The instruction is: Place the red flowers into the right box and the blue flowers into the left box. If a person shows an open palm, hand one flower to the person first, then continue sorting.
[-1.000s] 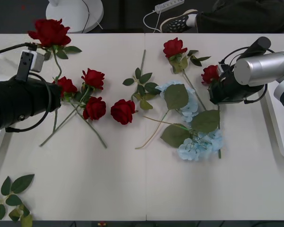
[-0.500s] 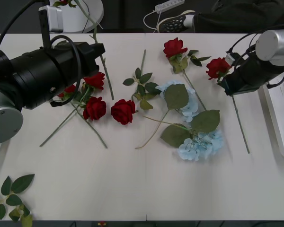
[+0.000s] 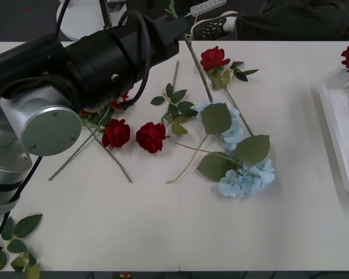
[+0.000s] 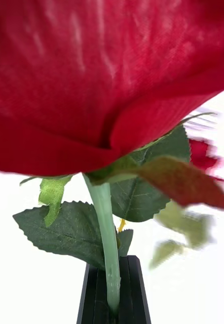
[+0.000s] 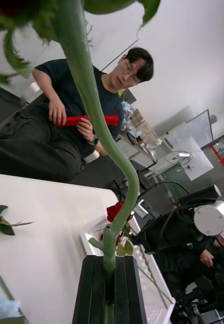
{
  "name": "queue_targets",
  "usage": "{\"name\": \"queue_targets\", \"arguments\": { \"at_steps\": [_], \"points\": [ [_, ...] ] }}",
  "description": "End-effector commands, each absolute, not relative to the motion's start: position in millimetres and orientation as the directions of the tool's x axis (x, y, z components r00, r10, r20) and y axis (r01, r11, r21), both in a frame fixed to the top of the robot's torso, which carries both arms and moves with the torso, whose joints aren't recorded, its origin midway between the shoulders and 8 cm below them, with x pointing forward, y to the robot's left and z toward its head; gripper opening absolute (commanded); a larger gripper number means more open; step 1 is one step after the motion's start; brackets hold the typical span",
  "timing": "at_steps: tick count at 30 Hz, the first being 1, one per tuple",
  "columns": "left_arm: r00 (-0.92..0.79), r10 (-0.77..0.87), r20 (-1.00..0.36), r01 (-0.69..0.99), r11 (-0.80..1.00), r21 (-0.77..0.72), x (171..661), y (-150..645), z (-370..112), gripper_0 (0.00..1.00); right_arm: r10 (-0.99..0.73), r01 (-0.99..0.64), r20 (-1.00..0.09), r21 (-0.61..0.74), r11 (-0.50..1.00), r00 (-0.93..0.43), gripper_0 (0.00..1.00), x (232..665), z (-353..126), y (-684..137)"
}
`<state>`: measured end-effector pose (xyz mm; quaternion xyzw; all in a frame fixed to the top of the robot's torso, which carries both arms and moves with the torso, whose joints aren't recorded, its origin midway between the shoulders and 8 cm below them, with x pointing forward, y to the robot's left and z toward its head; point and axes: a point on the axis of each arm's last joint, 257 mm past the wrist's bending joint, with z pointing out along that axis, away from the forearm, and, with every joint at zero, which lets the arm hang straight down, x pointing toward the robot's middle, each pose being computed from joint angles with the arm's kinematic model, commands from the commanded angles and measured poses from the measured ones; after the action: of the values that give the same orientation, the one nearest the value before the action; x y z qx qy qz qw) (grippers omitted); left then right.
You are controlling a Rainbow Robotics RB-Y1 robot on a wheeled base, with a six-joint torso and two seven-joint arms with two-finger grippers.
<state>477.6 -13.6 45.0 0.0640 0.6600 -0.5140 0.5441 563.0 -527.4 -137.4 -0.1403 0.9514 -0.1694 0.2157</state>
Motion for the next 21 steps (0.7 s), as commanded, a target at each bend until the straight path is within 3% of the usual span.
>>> {"name": "queue_targets", "arguments": {
  "at_steps": [1, 12, 21],
  "points": [
    [-0.395, -0.508, -0.766, 0.713, 0.356, -0.604, 468.9, -68.9, 70.7, 0.0, -0.316, -0.097, -0.388, -0.488, 0.867, -0.866, 0.0, 559.0, -84.8, -591.8],
    [-0.409, -0.501, -0.763, 0.745, 0.299, -0.596, 460.8, -125.2, 61.4, 0.0, -0.299, -0.037, -0.372, -0.572, 0.819, -0.879, 0.0, 549.3, -128.2, -645.1],
    [-0.409, -0.501, -0.763, 0.745, 0.299, -0.596, 460.8, -125.2, 61.4, 0.0, -0.282, -0.013, -0.37, -0.586, 0.81, -0.885, 0.0, 546.6, -173.1, -653.6]
  ]
}}
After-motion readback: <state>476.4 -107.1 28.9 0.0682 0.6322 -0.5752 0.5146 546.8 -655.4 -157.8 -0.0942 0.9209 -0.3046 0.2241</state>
